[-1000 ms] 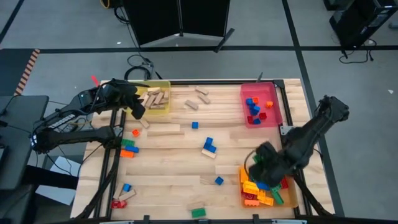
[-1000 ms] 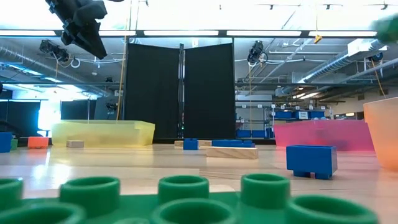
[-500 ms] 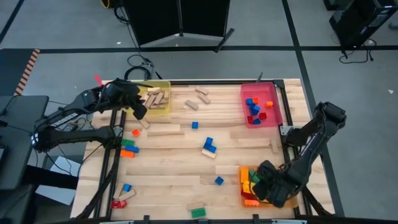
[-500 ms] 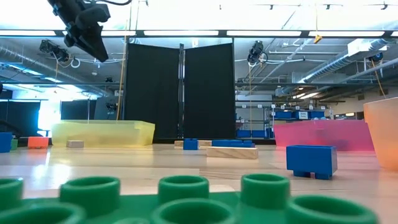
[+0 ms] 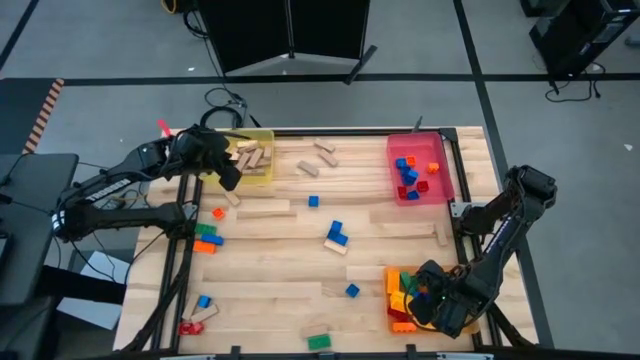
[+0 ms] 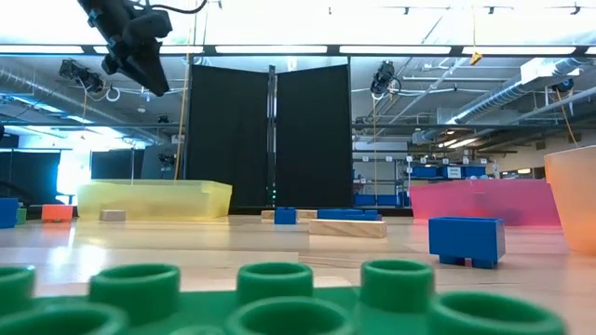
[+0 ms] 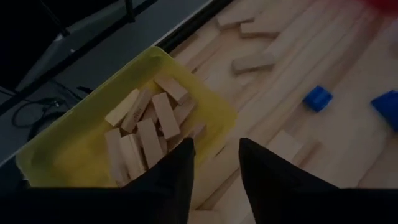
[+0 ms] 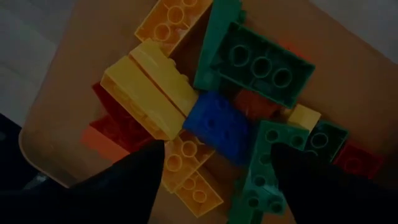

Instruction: Sort blocks by size

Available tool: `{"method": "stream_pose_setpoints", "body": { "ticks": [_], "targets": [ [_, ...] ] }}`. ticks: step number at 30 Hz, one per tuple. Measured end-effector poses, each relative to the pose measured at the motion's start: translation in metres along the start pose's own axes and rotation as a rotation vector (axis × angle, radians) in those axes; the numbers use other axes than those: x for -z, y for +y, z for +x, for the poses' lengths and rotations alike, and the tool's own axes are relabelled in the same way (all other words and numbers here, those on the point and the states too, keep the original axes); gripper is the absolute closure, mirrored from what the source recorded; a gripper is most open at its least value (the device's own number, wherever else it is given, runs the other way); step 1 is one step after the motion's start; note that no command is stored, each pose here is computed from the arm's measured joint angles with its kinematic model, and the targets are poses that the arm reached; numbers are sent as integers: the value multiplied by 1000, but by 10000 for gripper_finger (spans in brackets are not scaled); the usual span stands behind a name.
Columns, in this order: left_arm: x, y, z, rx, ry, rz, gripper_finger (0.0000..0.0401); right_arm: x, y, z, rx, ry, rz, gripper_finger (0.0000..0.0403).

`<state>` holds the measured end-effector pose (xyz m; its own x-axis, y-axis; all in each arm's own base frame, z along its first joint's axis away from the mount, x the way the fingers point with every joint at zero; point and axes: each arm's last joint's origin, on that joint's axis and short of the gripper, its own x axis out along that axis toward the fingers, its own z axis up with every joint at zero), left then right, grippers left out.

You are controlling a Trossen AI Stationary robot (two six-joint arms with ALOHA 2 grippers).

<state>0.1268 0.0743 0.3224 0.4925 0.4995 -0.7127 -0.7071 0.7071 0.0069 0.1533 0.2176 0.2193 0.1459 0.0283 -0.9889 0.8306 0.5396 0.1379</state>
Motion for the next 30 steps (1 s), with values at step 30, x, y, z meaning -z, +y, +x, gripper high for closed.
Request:
{"method": "stream_pose_setpoints", "body": {
  "ticks": [30],
  "targets": [
    [-129, -38, 152, 278, 71, 383, 121, -2, 6, 0, -87, -40, 283, 70]
  ]
}}
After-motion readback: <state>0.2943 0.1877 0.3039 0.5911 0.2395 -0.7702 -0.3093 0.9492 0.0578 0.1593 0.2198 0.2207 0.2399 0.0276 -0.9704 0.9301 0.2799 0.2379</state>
